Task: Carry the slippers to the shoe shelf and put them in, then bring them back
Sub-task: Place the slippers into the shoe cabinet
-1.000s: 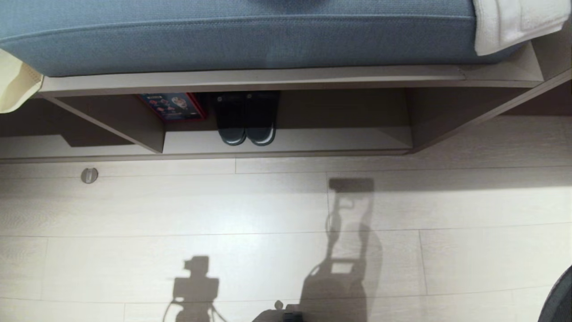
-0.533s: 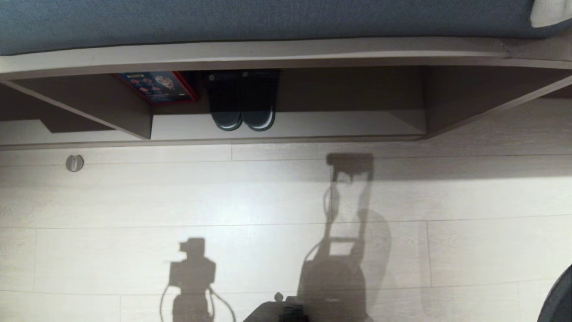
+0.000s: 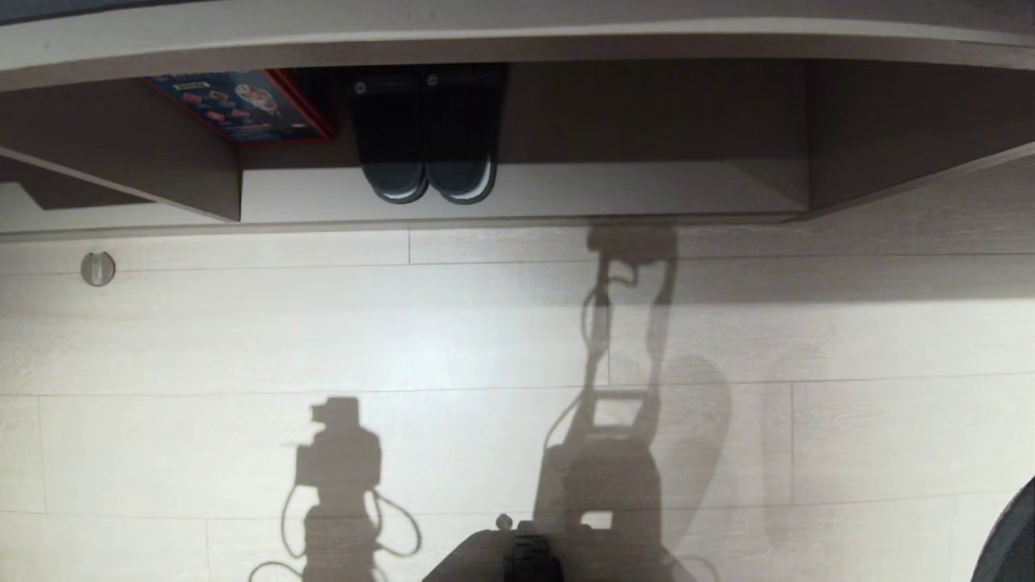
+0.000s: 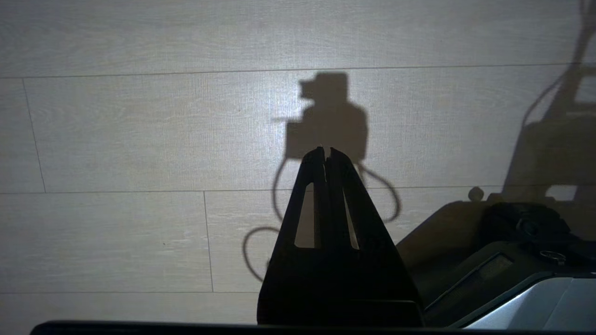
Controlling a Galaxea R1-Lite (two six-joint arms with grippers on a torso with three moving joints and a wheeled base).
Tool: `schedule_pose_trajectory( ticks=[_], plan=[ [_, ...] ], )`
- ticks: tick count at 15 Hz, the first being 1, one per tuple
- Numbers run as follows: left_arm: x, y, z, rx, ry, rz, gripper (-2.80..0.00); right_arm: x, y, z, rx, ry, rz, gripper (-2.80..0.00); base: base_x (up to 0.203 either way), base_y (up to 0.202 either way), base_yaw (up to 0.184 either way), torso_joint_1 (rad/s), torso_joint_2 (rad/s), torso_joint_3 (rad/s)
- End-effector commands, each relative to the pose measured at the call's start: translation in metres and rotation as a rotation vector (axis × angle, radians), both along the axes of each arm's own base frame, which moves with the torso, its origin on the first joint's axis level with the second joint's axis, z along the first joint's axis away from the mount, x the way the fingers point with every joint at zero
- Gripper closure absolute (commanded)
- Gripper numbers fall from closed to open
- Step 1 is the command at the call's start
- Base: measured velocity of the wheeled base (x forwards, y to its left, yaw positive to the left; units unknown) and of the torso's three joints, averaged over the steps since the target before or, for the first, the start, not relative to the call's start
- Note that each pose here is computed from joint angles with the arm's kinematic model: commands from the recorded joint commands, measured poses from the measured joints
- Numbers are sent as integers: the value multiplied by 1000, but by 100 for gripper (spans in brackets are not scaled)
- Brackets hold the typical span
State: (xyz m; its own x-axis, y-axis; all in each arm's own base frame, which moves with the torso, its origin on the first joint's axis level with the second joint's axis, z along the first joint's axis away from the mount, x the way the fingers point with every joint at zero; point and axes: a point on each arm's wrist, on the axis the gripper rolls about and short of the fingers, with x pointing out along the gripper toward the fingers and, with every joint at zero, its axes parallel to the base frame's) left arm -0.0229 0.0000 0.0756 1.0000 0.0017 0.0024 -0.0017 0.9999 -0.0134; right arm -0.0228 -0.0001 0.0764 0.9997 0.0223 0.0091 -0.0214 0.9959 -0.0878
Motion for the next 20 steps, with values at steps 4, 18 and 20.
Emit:
schedule_pose_trajectory(
  ticks=[4, 18, 20],
  plan=[
    [0, 0, 0, -2, 1, 0, 0, 0, 0, 0, 5, 3, 1, 0, 0, 0, 0, 3, 3, -195],
    [0, 0, 0, -2, 0, 1, 0, -1, 1, 49, -8, 5, 75, 0, 0, 0, 0, 3, 4, -147],
    [0, 0, 0, 0, -1, 1, 0, 24, 2, 83, -4, 87, 102, 0, 0, 0, 0, 0, 0, 0]
  ],
)
